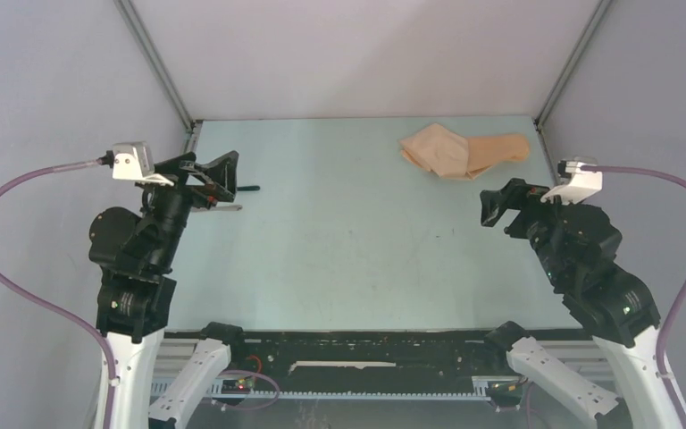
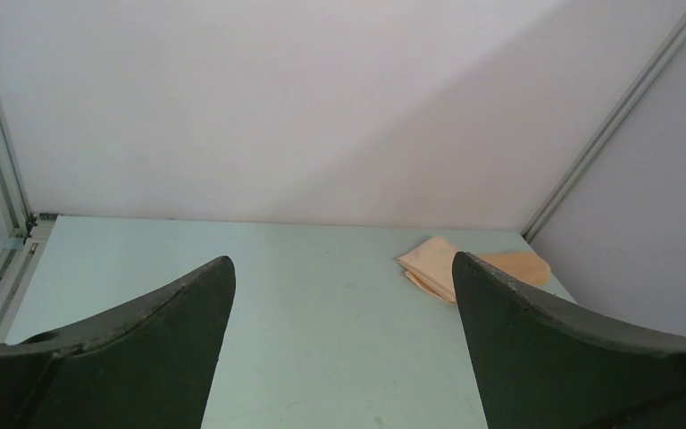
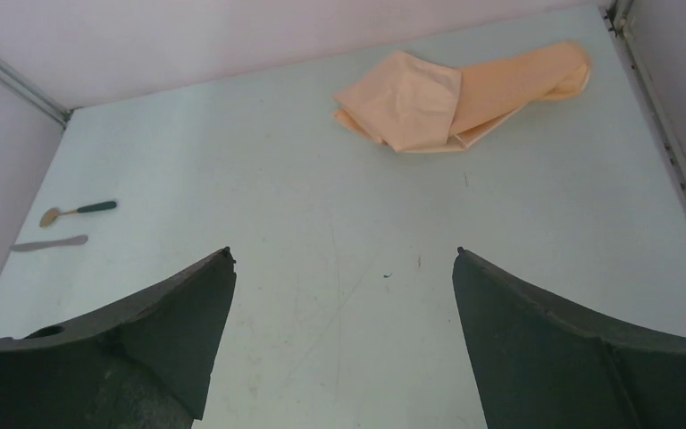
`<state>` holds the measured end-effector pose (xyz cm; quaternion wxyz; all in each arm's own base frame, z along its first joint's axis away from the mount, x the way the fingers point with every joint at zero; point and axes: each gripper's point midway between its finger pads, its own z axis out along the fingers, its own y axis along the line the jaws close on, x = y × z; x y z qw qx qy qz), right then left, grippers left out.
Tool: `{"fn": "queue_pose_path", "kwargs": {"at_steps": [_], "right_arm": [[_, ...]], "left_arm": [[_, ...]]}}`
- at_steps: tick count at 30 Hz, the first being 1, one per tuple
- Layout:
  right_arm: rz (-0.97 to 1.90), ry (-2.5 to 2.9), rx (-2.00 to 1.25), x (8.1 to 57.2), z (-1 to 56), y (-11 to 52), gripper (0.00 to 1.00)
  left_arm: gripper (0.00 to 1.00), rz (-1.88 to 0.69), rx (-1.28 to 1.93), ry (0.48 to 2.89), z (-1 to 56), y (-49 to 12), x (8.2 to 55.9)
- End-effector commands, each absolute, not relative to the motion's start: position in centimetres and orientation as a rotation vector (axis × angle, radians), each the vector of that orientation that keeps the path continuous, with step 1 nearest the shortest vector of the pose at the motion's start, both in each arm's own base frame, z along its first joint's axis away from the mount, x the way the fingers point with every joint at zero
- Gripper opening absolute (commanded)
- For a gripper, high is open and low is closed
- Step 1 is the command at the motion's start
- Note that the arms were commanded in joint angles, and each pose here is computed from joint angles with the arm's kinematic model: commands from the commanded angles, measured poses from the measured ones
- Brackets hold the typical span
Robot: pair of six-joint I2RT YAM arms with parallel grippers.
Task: Fold the napkin into a case and place the utensils inside
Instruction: Pick up the crumpled napkin from the corner of the board.
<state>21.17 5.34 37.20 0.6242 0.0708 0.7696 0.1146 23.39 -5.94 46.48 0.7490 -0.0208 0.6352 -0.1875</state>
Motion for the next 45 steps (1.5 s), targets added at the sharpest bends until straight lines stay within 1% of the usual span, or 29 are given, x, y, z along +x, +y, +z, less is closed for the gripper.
{"fn": "queue_pose_path", "kwargs": {"at_steps": [1, 8, 15, 21, 24, 27, 30, 31, 33, 34, 35, 38, 41, 45], "right_arm": [[0.212, 1.780, 0.218, 22.1, 36.6, 5.4, 1.00], [0.151, 1.898, 0.152, 24.5, 33.7, 7.9, 1.00], [0.156, 1.998, 0.068, 28.9, 29.4, 11.6, 1.00], [0.302, 2.079, 0.264, 35.6, 25.0, 10.9, 1.00], [0.491, 2.097, 0.390, 39.5, 23.4, 9.9, 1.00], [0.648, 2.055, 0.533, 44.1, 22.1, 7.2, 0.99], [0.811, 1.985, 0.686, 49.0, 20.1, 3.9, 0.92], [0.878, 1.966, 0.708, 50.5, 19.2, 3.4, 0.85], [0.997, 1.953, 0.724, 53.0, 17.7, 2.6, 0.77], [1.039, 1.964, 0.744, 54.3, 15.8, 2.3, 0.75], [1.061, 1.958, 0.742, 55.6, 15.6, 2.0, 0.75], [1.036, 1.995, 0.758, 58.1, 13.2, 0.9, 0.74], [0.982, 1.999, 0.786, 59.7, 11.6, -0.6, 0.71], [0.952, 2.008, 0.820, 60.9, 9.8, -2.1, 0.71]], "left_arm": [[1.00, -0.369, -0.062, 1.320, 47.6, -5.3, 23.5], [1.00, -0.383, -0.023, 1.344, 45.7, -6.5, 24.6], [1.00, -0.444, -0.003, 1.367, 43.6, -8.3, 25.8], [1.00, -0.462, 0.056, 1.382, 43.2, -9.4, 25.7], [1.00, -0.483, 0.064, 1.394, 42.8, -9.9, 25.8], [1.00, -0.521, 0.097, 1.400, 42.4, -10.9, 25.9], [1.00, -0.549, 0.126, 1.408, 42.0, -11.8, 26.0], [1.00, -0.555, 0.129, 1.415, 41.8, -12.0, 26.1], [1.00, -0.577, 0.146, 1.427, 41.5, -12.8, 26.1], [1.00, -0.583, 0.153, 1.434, 41.2, -13.0, 26.2], [1.00, -0.588, 0.157, 1.441, 41.0, -13.3, 26.3], [1.00, -0.596, 0.167, 1.450, 40.8, -13.6, 26.5], [1.00, -0.603, 0.171, 1.459, 40.6, -13.9, 26.6], [1.00, -0.607, 0.170, 1.465, 40.5, -14.0, 26.8]]}}
